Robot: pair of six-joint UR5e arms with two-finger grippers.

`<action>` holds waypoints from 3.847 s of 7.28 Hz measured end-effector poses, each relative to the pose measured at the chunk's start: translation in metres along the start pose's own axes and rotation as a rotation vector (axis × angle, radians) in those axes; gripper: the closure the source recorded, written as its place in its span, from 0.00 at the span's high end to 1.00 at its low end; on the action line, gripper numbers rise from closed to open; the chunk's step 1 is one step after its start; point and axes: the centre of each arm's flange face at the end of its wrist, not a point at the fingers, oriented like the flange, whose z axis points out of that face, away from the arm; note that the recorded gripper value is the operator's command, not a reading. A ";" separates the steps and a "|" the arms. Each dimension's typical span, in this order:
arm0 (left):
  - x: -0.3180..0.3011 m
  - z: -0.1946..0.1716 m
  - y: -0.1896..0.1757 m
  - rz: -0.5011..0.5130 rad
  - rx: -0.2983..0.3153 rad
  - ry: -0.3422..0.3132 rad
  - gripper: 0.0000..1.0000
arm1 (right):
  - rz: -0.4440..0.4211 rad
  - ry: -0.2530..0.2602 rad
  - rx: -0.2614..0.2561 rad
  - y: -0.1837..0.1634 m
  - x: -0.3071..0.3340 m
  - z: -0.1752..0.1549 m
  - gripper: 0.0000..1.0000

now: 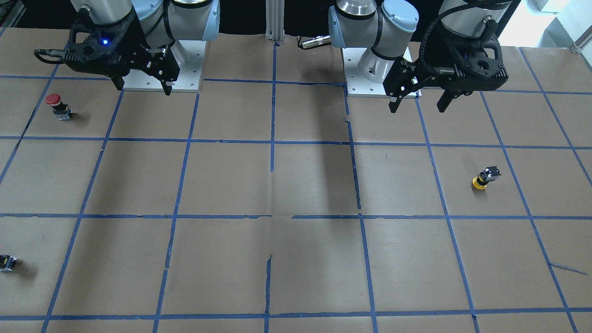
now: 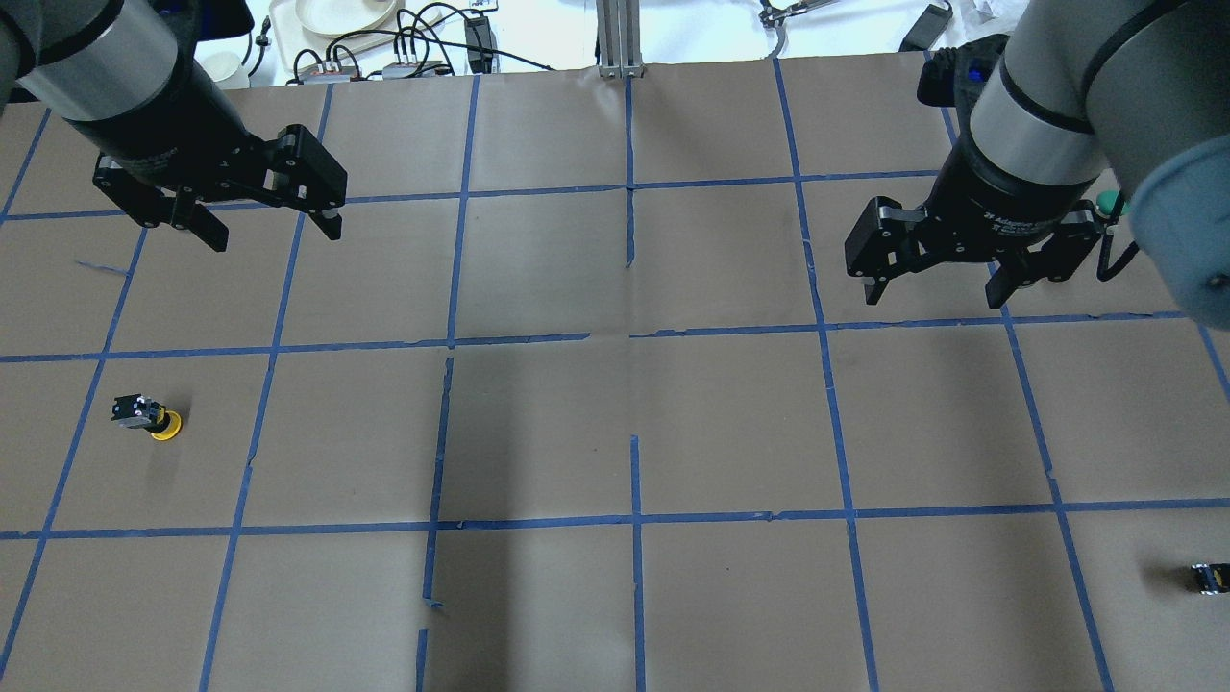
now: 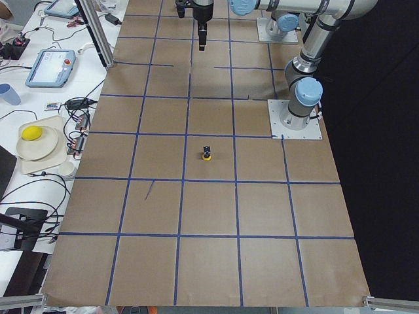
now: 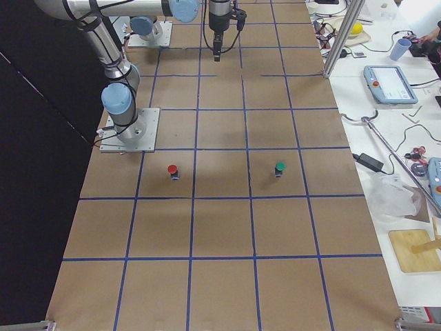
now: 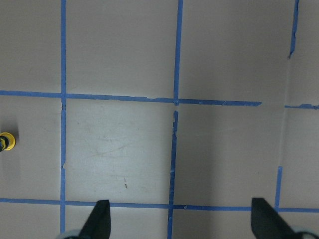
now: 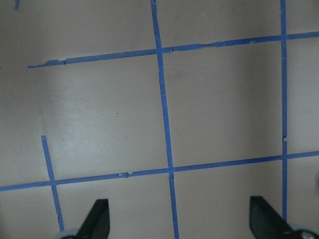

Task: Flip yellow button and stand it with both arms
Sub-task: 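Move the left gripper down over the yellow-capped button, then close the left gripper on the yellow button's base, then lift the button with the left gripper toward the table center while the right arm approaches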

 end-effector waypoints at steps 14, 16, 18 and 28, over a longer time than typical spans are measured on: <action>-0.347 0.236 -0.023 -0.159 -0.081 0.029 0.99 | -0.002 0.003 0.008 0.001 0.000 -0.001 1.00; -0.344 0.258 -0.013 -0.143 -0.116 0.048 0.99 | -0.001 0.004 0.008 0.003 0.000 -0.002 1.00; -0.345 0.277 -0.010 -0.132 -0.102 0.030 0.99 | -0.001 0.003 0.009 0.006 0.000 -0.001 1.00; -0.335 0.274 -0.003 -0.061 -0.068 -0.017 0.31 | -0.001 -0.002 0.011 0.006 0.000 -0.001 1.00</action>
